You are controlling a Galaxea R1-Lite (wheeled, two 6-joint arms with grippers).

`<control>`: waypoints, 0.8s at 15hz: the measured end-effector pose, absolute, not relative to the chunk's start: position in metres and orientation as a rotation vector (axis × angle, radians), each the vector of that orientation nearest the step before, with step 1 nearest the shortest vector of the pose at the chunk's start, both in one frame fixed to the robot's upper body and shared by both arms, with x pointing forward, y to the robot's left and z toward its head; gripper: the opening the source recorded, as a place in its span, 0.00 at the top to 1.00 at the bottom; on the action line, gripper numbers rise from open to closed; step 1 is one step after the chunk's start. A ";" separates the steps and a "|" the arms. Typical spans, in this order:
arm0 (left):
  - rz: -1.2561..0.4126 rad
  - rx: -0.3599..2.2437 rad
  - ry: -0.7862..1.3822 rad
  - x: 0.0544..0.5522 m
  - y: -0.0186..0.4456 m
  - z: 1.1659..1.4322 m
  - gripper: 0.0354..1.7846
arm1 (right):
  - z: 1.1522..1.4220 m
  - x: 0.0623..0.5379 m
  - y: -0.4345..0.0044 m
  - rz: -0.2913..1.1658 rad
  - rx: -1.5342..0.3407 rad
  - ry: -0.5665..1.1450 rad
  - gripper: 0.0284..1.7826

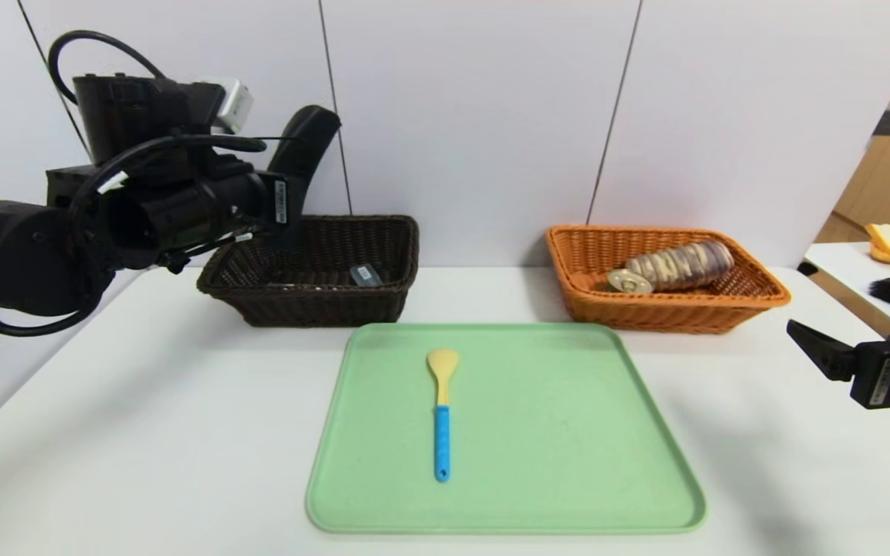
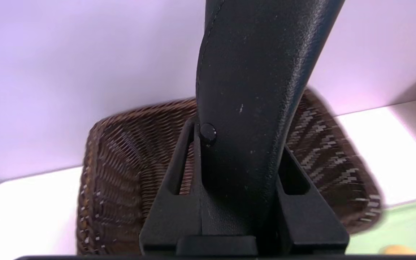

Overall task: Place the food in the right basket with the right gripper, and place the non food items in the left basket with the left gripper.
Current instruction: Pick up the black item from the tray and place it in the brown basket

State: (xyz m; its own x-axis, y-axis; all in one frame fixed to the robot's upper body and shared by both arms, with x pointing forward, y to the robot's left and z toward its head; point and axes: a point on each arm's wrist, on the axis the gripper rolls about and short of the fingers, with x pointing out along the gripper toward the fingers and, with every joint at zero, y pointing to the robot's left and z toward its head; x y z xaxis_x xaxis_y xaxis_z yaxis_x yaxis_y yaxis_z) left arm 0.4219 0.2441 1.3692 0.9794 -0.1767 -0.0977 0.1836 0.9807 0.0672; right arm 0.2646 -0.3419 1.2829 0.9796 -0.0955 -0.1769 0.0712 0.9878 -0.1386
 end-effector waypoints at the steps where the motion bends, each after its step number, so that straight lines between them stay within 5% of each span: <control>1: -0.163 0.079 0.111 0.432 0.249 1.363 0.75 | 1.283 0.266 -0.342 -0.084 -0.132 0.185 0.05; 12: -0.066 0.082 0.229 0.508 0.275 1.296 0.76 | 1.281 0.277 -0.342 -0.083 -0.131 0.208 0.05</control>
